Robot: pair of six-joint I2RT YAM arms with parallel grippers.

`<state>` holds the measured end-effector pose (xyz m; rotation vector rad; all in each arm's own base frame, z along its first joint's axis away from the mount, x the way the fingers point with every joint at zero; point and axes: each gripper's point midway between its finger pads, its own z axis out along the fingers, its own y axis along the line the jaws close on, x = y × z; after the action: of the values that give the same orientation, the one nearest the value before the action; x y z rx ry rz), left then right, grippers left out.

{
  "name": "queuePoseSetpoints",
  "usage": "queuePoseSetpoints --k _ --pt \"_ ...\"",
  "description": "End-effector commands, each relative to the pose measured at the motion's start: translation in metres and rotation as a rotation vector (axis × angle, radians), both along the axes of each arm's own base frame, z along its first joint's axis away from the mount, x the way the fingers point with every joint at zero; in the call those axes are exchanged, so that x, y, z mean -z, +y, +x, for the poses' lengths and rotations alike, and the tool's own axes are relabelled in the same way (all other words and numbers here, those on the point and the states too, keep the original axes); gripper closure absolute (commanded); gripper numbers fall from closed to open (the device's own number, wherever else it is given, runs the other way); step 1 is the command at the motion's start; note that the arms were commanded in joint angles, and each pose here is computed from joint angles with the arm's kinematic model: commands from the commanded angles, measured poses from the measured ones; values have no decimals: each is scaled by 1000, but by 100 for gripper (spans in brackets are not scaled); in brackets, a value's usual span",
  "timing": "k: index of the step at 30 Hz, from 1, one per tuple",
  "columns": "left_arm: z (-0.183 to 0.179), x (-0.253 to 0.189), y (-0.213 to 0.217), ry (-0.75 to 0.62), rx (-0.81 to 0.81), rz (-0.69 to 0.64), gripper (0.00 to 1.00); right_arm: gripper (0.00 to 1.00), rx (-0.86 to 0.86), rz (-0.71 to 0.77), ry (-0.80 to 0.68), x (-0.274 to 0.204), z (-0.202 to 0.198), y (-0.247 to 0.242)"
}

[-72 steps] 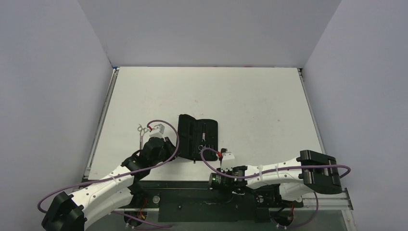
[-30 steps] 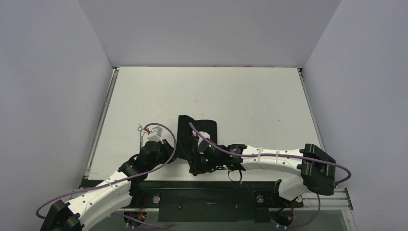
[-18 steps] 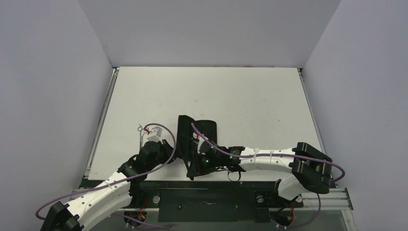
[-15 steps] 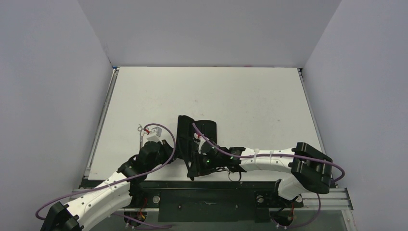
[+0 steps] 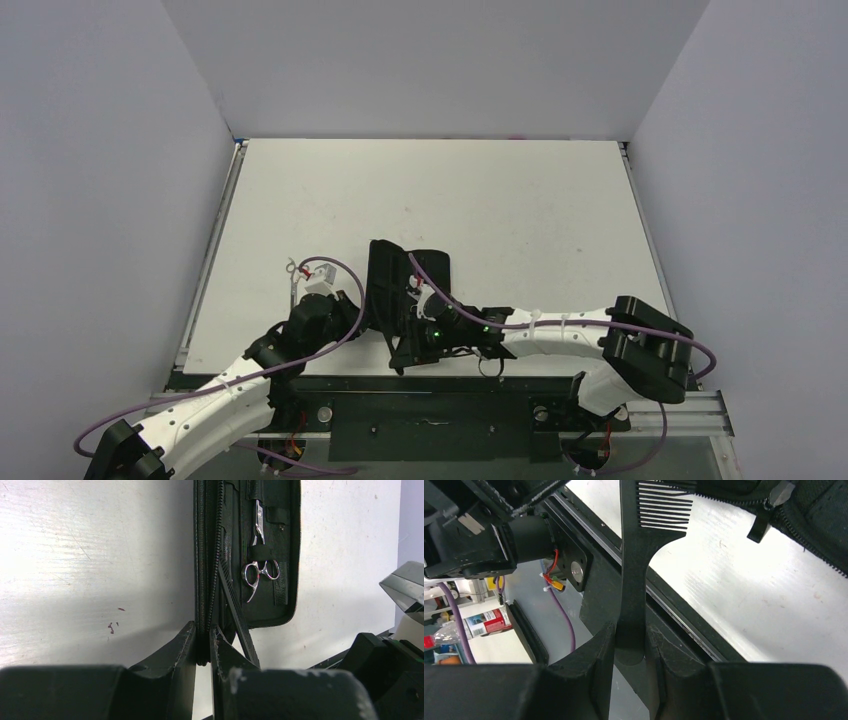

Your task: Sort the hair-cutting tools

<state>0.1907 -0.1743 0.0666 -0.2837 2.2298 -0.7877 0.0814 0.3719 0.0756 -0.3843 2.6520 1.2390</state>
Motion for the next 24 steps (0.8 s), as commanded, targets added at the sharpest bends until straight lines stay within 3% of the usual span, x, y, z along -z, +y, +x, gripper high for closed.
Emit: queuePoseSetpoints --k 1,24 --pt "5 -11 -2 -40 -2 -20 100 100 -3 83 -5 -15 10 17" --pt "1 -3 -6 -16 17 -31 100 100 26 101 26 -11 45 38"
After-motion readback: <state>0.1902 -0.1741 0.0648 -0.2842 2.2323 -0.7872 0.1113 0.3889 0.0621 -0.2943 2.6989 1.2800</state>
